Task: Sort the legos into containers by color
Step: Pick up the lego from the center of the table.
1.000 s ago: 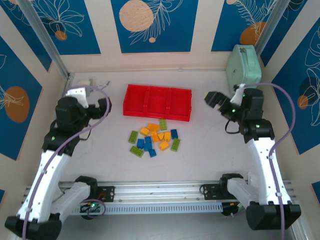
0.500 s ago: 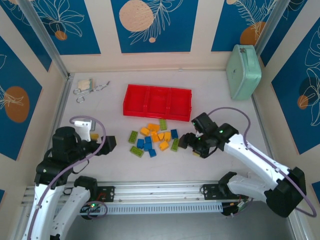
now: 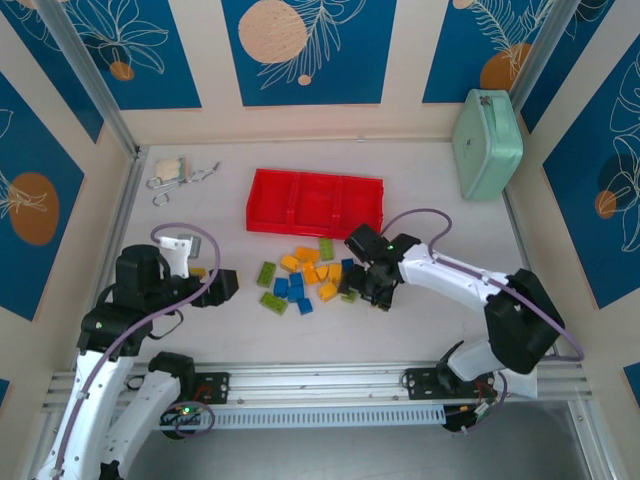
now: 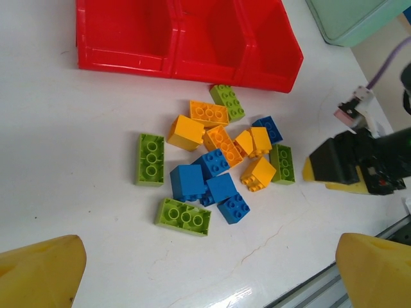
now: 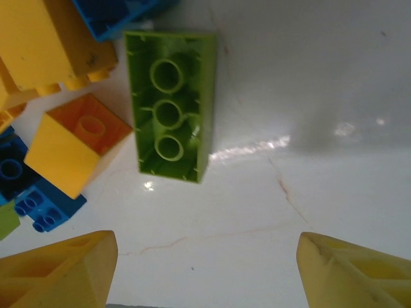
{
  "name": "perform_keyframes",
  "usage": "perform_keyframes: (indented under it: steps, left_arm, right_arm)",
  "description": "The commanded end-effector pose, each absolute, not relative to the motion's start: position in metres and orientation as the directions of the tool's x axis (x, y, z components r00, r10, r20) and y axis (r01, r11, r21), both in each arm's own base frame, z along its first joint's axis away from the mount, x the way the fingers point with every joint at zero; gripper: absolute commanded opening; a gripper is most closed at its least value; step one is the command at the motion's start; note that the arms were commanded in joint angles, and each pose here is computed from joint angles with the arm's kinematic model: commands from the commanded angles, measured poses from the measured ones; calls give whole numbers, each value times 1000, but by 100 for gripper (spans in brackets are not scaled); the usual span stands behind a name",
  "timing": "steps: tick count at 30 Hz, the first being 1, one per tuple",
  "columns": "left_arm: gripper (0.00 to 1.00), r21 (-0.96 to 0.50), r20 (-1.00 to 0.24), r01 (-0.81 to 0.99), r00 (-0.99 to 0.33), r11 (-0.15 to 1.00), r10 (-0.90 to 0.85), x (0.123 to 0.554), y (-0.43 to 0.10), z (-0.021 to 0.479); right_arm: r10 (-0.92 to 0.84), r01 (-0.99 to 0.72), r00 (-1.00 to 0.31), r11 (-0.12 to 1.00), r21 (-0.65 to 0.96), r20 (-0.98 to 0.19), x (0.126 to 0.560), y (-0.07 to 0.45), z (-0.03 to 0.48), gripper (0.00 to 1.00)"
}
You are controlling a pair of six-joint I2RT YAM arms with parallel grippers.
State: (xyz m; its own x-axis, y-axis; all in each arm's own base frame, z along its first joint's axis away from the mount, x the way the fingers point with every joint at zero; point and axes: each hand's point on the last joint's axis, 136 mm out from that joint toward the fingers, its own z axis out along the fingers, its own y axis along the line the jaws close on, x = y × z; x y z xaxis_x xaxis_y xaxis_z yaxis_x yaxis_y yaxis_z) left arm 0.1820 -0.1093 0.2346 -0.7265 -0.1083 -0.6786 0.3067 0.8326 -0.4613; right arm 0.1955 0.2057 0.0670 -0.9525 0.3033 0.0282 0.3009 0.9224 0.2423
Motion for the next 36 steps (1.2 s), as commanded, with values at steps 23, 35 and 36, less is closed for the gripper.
perform_keyframes:
  steps: [23, 35, 36]
  left_arm:
    - [99, -436, -703, 313, -703, 844, -103, 186, -107, 235]
    - [99, -429, -709, 303, -696, 851, -109, 185, -104, 236]
    - [99, -429, -710, 302, -695, 852, -111, 185, -104, 236]
  right_arm:
    - [270, 272, -962, 947, 169, 39, 219, 226, 36, 66]
    - [249, 249, -968, 966, 68, 6, 219, 203, 27, 57]
    - [249, 249, -969, 967, 62, 8, 219, 200, 27, 56]
